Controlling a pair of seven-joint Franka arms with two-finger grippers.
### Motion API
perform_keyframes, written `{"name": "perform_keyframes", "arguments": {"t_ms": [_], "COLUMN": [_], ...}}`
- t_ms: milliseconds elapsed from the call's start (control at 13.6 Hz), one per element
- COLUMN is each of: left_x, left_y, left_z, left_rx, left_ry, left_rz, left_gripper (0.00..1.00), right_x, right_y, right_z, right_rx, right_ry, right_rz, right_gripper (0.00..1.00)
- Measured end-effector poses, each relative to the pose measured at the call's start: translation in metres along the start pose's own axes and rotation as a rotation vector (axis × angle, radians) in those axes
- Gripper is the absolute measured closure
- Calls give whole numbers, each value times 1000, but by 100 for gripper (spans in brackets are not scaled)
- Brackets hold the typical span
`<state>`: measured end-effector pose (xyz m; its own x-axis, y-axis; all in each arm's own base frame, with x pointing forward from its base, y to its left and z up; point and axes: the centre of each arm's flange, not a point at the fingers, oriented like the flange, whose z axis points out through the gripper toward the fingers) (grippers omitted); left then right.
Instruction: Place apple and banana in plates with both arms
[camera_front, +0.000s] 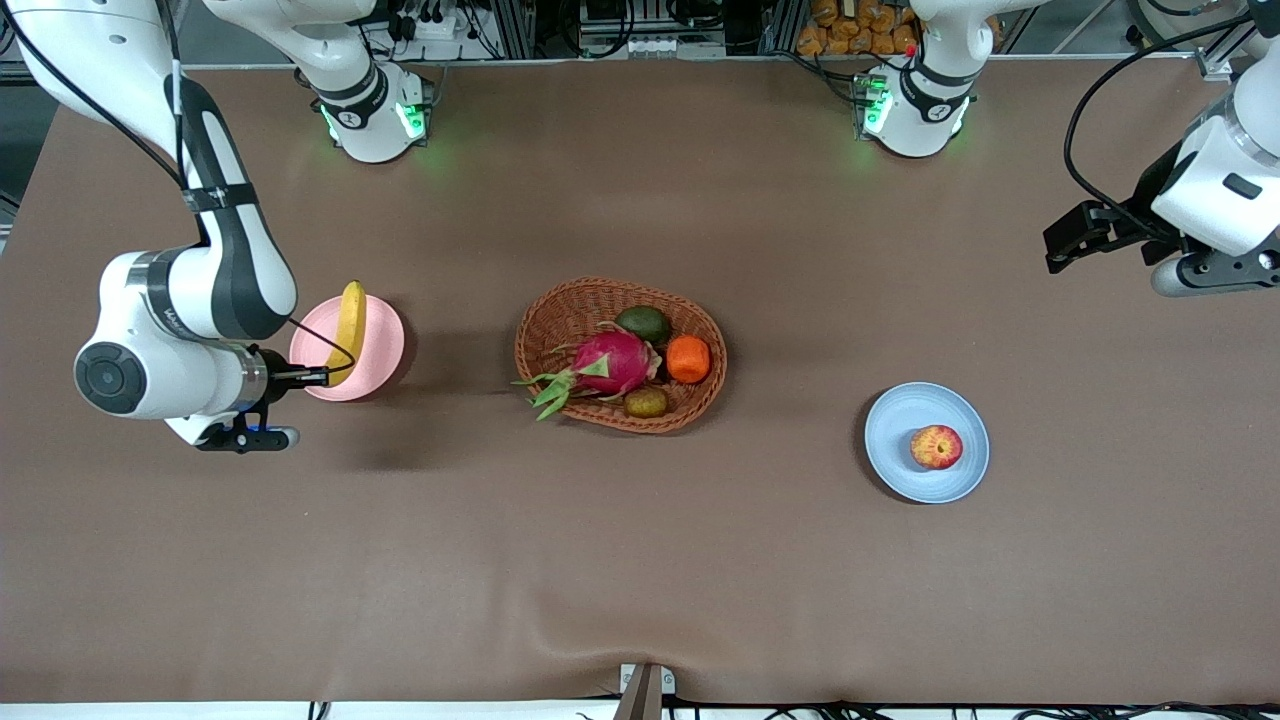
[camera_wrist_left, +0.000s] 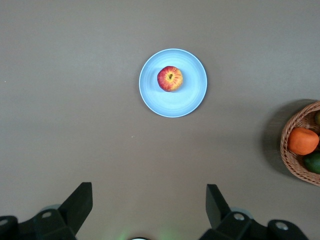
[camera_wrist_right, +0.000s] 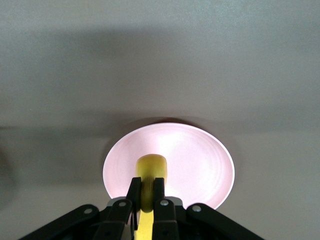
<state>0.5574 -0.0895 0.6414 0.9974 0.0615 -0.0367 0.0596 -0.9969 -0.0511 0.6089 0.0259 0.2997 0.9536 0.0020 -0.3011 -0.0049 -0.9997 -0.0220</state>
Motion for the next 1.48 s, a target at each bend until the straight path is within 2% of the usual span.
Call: {"name": "perform_keyframes", "arguments": {"t_ms": [221,516,1107,1254,1328,1402,1475], "left_x": [0,0,-14,-19,-19,-20,-22], "left_y": [1,1,11,1,-7,-14,-21], "left_z": [1,1,-9,-12,-13,-12,-11], "left_rx": [-6,-7,10,19,17,5,-15], "left_ry": [-3,-3,-11,-26,-30,-36,-46], "left_rz": [1,2,16,19,31,37,36], "left_gripper": [0,0,0,0,0,0,0], "right_x": [3,3,11,11,11,11,11], "right_y": [1,4,6,7,8,8,8], "right_z": [7,18,40,42,43,43,43], "right_rx": [-7,-33,-37,-37,-37,-37,-37], "right_ry": [41,41,29,25,24,23,24], "right_rz": [-2,-12,-11,-9,-8,-8,-6], "right_gripper": [86,86,86,74,74,67,57]}}
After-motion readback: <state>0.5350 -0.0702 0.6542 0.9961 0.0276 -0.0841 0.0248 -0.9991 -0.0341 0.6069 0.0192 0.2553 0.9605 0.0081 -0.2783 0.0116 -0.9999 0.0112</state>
